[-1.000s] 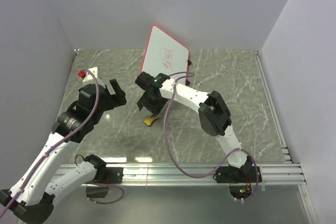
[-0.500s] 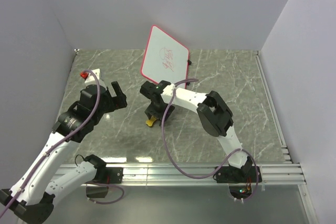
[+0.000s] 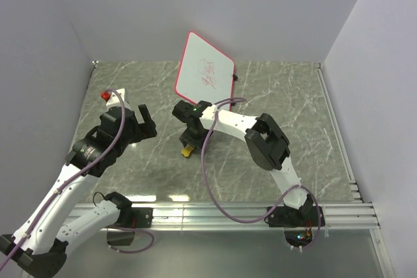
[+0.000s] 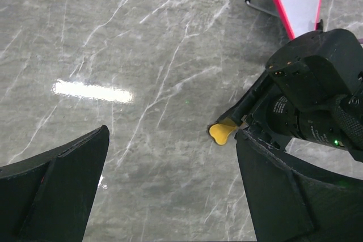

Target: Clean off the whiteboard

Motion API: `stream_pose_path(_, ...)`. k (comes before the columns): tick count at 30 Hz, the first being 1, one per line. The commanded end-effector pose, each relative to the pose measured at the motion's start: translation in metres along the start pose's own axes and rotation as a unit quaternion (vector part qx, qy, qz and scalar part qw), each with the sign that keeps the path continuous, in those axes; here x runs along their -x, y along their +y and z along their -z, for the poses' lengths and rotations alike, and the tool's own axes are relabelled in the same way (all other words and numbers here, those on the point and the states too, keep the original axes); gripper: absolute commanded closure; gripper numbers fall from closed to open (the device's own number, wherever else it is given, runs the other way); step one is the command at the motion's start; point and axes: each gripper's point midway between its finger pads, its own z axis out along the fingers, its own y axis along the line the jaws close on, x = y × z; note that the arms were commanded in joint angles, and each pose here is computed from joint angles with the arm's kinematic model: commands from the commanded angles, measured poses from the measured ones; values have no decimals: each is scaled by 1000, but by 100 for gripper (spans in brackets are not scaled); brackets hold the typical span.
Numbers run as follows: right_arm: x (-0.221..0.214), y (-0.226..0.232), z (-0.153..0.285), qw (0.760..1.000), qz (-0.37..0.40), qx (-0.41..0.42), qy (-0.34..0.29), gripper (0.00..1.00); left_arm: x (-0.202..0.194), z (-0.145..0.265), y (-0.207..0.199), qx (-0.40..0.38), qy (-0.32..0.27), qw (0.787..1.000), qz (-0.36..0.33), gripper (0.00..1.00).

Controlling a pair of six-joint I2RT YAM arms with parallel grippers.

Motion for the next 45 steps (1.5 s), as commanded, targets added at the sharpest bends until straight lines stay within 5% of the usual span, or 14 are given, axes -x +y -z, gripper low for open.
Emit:
stream_pose_path(1,0,-4,-2,1000,-7,3,-13,48,2,7,7,12,-8,1000,9,1)
stream_pose_path(11,-2,-23,-12,1000,2,-16,-16,67,14,17,18,33,-38,998,32,1)
stream_pose_path(21,11,-24,22,999,35,10,-41,87,25,28,37,83,-54,995,28,1)
stream_pose_path(28,48,-34,67,992,54,64,-96,100,34,30,-8,-39,-59,997,21,4)
stream_pose_path(34,89,-44,109,980,73,104,-152,100,76,22,-64,-118,-69,990,-37,1)
stream_pose_path(40,128,-45,139,967,75,172,-175,100,114,-37,-113,-121,-78,988,-63,1)
stream_pose_path(45,154,-42,155,958,108,197,-178,100,121,-97,-165,-177,-24,981,-72,4)
